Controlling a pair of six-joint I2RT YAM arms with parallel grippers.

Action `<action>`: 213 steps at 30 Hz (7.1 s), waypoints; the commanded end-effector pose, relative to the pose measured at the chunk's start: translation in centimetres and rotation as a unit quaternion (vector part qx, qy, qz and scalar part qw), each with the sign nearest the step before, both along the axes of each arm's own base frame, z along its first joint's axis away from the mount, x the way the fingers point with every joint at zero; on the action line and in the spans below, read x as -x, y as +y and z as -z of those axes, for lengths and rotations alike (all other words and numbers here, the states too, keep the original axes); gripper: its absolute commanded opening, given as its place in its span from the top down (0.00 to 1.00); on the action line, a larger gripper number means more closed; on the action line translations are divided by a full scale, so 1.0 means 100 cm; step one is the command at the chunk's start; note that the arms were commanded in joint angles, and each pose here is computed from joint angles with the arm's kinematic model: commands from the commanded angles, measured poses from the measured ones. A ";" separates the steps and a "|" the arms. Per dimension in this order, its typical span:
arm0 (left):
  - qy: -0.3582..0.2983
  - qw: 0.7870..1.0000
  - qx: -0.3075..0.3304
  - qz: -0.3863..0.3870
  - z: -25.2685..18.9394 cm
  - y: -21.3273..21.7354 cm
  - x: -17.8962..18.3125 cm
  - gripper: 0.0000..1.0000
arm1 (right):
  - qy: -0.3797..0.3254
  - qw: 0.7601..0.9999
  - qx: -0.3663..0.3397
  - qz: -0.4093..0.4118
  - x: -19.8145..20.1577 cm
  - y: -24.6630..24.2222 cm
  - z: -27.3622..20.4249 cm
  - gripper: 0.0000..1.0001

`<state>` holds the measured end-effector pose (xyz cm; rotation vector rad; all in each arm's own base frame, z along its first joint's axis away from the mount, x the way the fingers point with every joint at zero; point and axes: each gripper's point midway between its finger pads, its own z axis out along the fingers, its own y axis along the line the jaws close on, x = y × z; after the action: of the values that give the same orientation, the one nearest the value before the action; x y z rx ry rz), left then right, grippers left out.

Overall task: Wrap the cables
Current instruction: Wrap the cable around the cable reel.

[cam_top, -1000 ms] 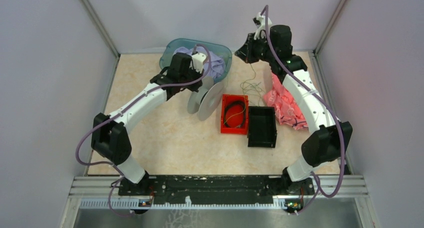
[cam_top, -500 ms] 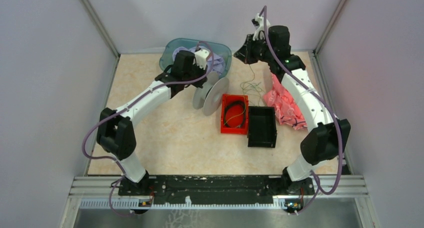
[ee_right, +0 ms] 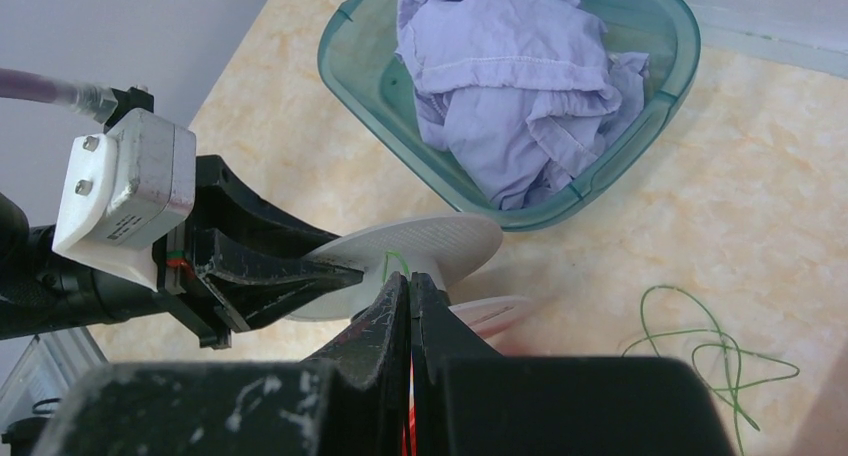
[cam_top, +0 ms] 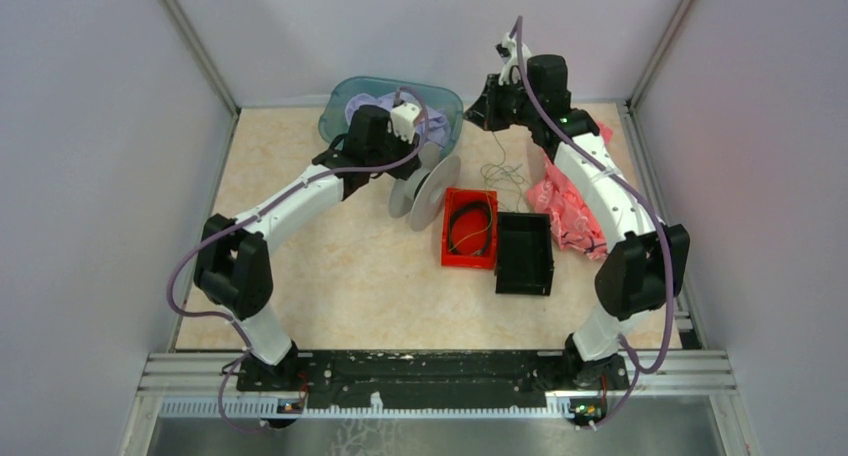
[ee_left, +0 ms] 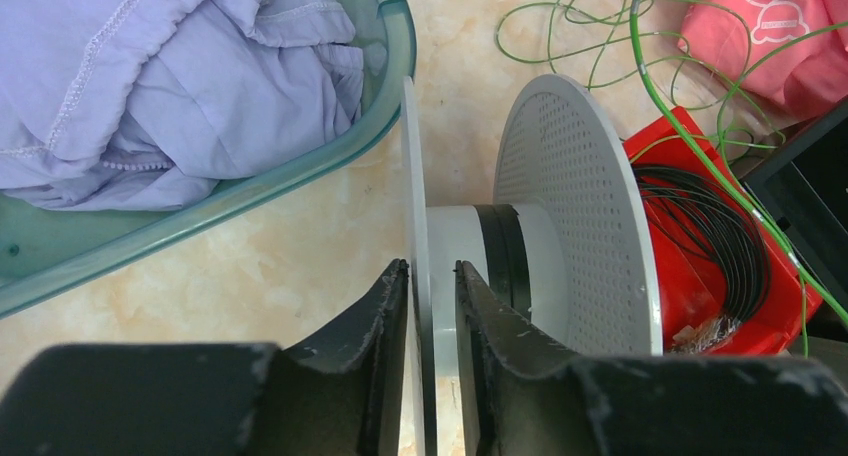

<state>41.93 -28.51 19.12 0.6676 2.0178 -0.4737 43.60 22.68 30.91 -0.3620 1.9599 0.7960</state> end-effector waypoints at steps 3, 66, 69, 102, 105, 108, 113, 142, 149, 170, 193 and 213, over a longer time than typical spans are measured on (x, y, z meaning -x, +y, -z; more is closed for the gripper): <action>-0.018 1.000 0.014 0.013 -0.018 -0.001 0.010 0.64 | -0.035 0.999 -0.019 -0.008 -0.001 0.011 -0.025 1.00; 0.070 0.993 0.080 -0.042 -0.017 0.002 0.009 0.16 | 0.073 0.996 -0.052 0.022 -0.007 0.059 0.034 1.00; 0.061 0.996 0.059 -0.039 -0.010 -0.001 0.010 0.16 | 0.073 0.996 -0.052 0.022 -0.006 0.059 0.035 1.00; 0.030 0.999 -0.024 -0.020 0.004 0.020 0.022 0.53 | 0.063 0.997 -0.044 0.018 -0.005 0.057 0.036 1.00; 0.029 0.999 -0.032 -0.019 0.005 0.023 0.023 0.57 | 0.062 0.997 -0.043 0.017 -0.005 0.056 0.037 1.00; 0.031 0.999 -0.036 -0.017 0.006 0.023 0.024 0.58 | 0.063 0.997 -0.043 0.015 -0.005 0.057 0.038 1.00; 0.034 0.998 -0.046 -0.014 0.010 0.025 0.027 0.60 | 0.059 0.997 -0.041 0.014 -0.005 0.057 0.035 1.00; 0.032 0.998 -0.054 -0.002 0.010 0.027 0.036 0.87 | 0.046 0.999 -0.019 -0.001 -0.005 0.056 0.041 1.00; 0.033 0.998 -0.046 -0.001 0.008 0.025 0.038 1.00 | 0.039 0.999 -0.003 -0.007 -0.004 0.054 0.046 1.00; -0.083 0.995 -0.005 -0.045 -0.072 0.036 0.020 1.00 | -0.010 0.997 0.022 -0.076 0.004 0.046 0.029 0.59; -0.140 0.984 0.054 -0.099 -0.161 0.067 0.020 1.00 | -0.117 0.979 0.052 -0.156 0.042 0.009 0.010 0.22; -0.083 0.976 0.189 -0.074 -0.211 0.062 0.032 1.00 | -0.078 0.990 -0.017 -0.114 0.036 0.020 0.092 0.24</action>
<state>39.44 -21.95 34.38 0.3497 1.8797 -0.5598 39.54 23.16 21.81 -0.6575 1.8309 0.8450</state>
